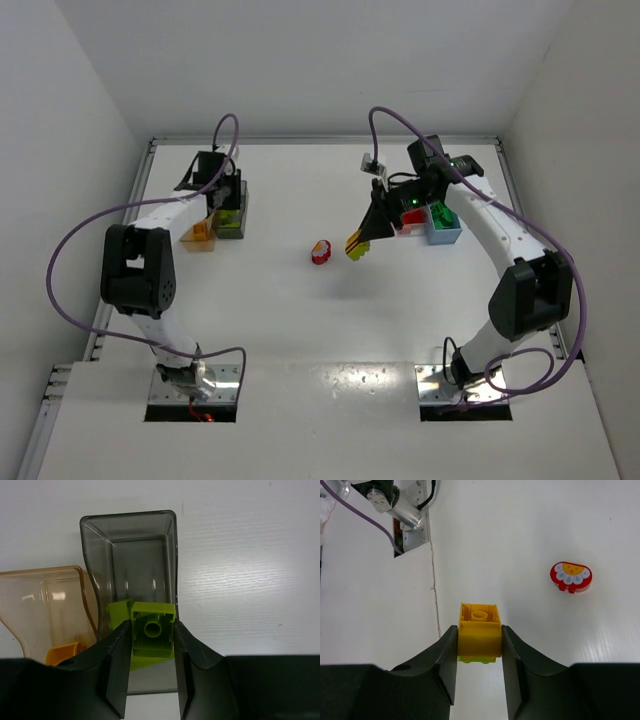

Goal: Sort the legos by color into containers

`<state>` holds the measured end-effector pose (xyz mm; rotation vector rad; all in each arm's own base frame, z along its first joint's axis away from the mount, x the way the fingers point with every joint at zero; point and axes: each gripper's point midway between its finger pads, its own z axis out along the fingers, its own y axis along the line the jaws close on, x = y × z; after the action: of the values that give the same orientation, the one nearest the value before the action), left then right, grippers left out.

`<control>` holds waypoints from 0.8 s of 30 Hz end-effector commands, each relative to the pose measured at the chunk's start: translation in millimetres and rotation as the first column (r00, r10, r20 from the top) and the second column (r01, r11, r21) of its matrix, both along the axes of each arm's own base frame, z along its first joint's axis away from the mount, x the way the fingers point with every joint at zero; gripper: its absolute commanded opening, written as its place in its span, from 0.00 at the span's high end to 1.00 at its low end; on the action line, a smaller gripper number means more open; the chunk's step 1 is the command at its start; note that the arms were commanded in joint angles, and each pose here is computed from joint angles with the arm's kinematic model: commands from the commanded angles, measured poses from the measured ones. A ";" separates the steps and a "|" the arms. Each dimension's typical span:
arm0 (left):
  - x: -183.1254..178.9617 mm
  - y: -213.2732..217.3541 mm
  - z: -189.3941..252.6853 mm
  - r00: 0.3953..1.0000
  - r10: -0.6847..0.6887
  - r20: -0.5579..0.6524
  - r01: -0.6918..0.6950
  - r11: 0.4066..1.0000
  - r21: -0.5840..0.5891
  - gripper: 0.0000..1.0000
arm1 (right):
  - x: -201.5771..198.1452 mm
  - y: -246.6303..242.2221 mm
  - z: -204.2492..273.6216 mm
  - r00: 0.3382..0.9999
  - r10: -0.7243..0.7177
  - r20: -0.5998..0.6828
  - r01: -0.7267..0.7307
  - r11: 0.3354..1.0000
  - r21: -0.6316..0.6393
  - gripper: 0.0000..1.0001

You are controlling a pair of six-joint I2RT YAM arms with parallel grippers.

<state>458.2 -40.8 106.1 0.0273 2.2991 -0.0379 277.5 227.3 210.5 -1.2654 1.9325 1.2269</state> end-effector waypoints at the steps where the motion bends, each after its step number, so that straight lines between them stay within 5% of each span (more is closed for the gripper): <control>1: 19.7 12.5 11.5 0.998 0.051 0.035 -0.051 0.999 0.012 0.79 | 11.2 3.9 16.5 0.998 -0.004 0.063 0.002 0.999 0.032 1.00; 9: 33.3 2.4 9.3 0.999 0.026 0.025 -0.023 0.995 -0.102 0.31 | 26.8 2.4 13.6 0.997 -0.069 0.021 0.068 0.997 0.045 1.00; 10: 33.1 -4.4 17.9 0.999 -0.009 0.048 0.016 0.987 -0.159 0.19 | 36.8 1.8 15.5 0.995 -0.096 0.036 0.094 0.994 0.062 1.00; 12: 34.8 -15.7 49.5 0.987 -0.048 0.154 0.085 0.967 -0.240 0.16 | 43.1 1.5 20.8 0.984 -0.163 -0.068 0.169 0.981 0.099 1.00; 15: 16.4 -54.9 95.4 0.918 -0.200 0.342 0.343 0.832 -0.436 0.17 | 65.1 1.0 33.1 0.938 -0.259 -0.229 0.304 0.933 0.192 1.00; 18: -34.1 -116.2 131.5 0.809 -0.390 0.439 0.588 0.544 -0.599 0.19 | 81.4 5.9 50.7 0.896 -0.303 -0.324 0.397 0.874 0.280 1.00; 19: -53.1 -132.7 129.6 0.773 -0.466 0.430 0.624 0.437 -0.648 0.20 | 84.1 7.3 58.5 0.893 -0.303 -0.332 0.405 0.864 0.299 1.00; 24: -97.8 -176.6 151.0 0.685 -0.552 0.476 0.648 0.162 -0.745 0.21 | 86.1 22.5 68.4 0.886 -0.271 -0.375 0.399 0.859 0.321 1.00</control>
<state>410.1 -186.0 217.3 0.2013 1.8392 -1.3368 364.4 232.1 231.5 -0.4841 2.0186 1.4953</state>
